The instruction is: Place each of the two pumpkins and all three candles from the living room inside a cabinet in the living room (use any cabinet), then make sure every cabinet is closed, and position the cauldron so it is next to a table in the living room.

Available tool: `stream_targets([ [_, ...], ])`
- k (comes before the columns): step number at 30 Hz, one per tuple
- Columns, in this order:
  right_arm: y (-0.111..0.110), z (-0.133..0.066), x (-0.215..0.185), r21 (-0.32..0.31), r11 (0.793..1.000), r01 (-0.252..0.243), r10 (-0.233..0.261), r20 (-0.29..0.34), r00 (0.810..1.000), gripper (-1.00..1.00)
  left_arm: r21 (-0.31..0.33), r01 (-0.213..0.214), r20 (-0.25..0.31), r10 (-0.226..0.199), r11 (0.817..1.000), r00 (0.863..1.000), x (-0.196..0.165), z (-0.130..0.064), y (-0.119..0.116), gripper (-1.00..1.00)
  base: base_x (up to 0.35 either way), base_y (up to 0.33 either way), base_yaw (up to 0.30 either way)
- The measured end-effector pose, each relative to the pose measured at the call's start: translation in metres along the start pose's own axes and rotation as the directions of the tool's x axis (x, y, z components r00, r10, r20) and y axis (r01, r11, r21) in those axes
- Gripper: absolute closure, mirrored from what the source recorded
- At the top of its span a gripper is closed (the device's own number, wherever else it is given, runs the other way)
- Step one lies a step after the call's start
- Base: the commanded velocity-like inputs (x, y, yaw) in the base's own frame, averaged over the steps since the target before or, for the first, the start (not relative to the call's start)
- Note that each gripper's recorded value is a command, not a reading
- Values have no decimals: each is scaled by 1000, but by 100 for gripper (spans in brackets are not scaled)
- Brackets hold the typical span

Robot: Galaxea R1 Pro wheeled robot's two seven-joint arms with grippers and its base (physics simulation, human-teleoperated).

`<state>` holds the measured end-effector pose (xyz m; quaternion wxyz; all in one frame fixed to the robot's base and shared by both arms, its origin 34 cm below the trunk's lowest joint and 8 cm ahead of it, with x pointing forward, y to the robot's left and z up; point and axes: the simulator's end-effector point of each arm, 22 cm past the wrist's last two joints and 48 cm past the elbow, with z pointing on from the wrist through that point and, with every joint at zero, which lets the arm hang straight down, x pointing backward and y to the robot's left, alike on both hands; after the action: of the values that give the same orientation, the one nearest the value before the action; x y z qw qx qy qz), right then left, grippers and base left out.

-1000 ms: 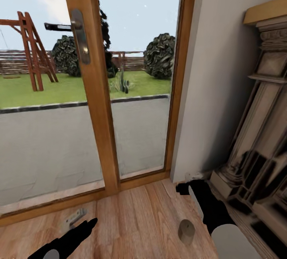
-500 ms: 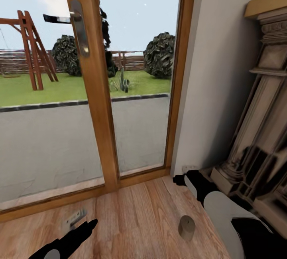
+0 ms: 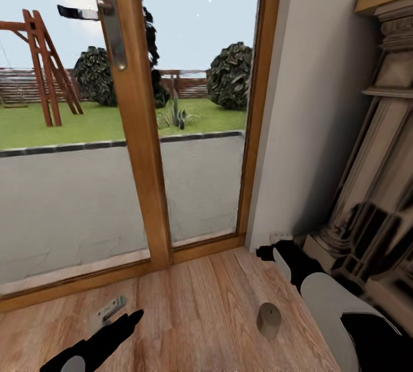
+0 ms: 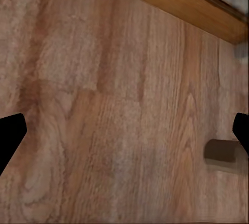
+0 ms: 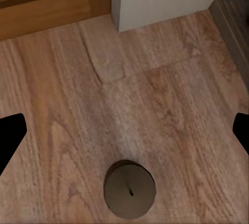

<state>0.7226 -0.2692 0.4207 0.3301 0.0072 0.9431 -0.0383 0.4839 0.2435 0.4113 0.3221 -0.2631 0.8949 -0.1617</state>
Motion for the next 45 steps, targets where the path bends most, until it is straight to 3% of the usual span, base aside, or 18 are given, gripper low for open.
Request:
stream_targets([
  [2, 0, 4, 4, 1, 1000, 1, -1, -8, 1000, -100, 40, -7, -21, 8, 999, 1000, 3, 0, -10, -100, 0, 0, 0],
  [3, -1, 6, 6, 3, 1000, 2, -1, -13, 1000, -100, 116, -2, -36, 6, 993, 999, 2, -1, -25, -100, 0, 0, 0],
  [4, -1, 7, 8, 4, 1000, 2, -2, -18, 1000, -100, 147, 9, -36, -4, 989, 999, -2, -2, -30, -100, 0, 0, 0],
  [6, -2, 11, 12, 5, 1000, 2, -2, -26, 1000, -100, 247, 44, -36, -36, 968, 999, -23, -4, -52, -100, 0, 0, 0],
  [7, -3, 13, 13, 7, 1000, 3, -3, -31, 1000, -100, 332, 58, -61, -40, 941, 997, -39, -7, -79, -100, 0, 0, 0],
  [8, -2, 15, 15, 6, 1000, 3, -3, -35, 999, -100, 373, 59, -77, -32, 926, 996, -47, -9, -95, -100, 0, 0, 0],
  [11, -1, 20, 22, 5, 1000, 4, -4, -49, 999, -100, 420, 63, -114, -16, 906, 993, -43, -9, -114, -100, 0, 0, 0],
  [13, -2, 24, 26, 8, 1000, 5, -5, -58, 998, -100, 436, 56, -168, 20, 898, 986, -17, -7, -127, -100, 0, 0, 0],
  [17, -2, 31, 35, 9, 1000, 7, -7, -75, 997, -100, 432, 57, -208, 38, 900, 977, 2, 0, -129, -100, 0, 0, 0],
  [25, -3, 45, 49, 9, 1000, 12, -11, -95, 995, -100, 401, 94, -210, -8, 911, 978, 11, 21, -116, -100, 0, 0, 0],
  [45, -1, 78, 91, 3, 1000, 18, -17, -166, 986, -100, 359, 141, -273, -41, 923, 961, 35, 45, -99, -100, 0, 0, 0],
])
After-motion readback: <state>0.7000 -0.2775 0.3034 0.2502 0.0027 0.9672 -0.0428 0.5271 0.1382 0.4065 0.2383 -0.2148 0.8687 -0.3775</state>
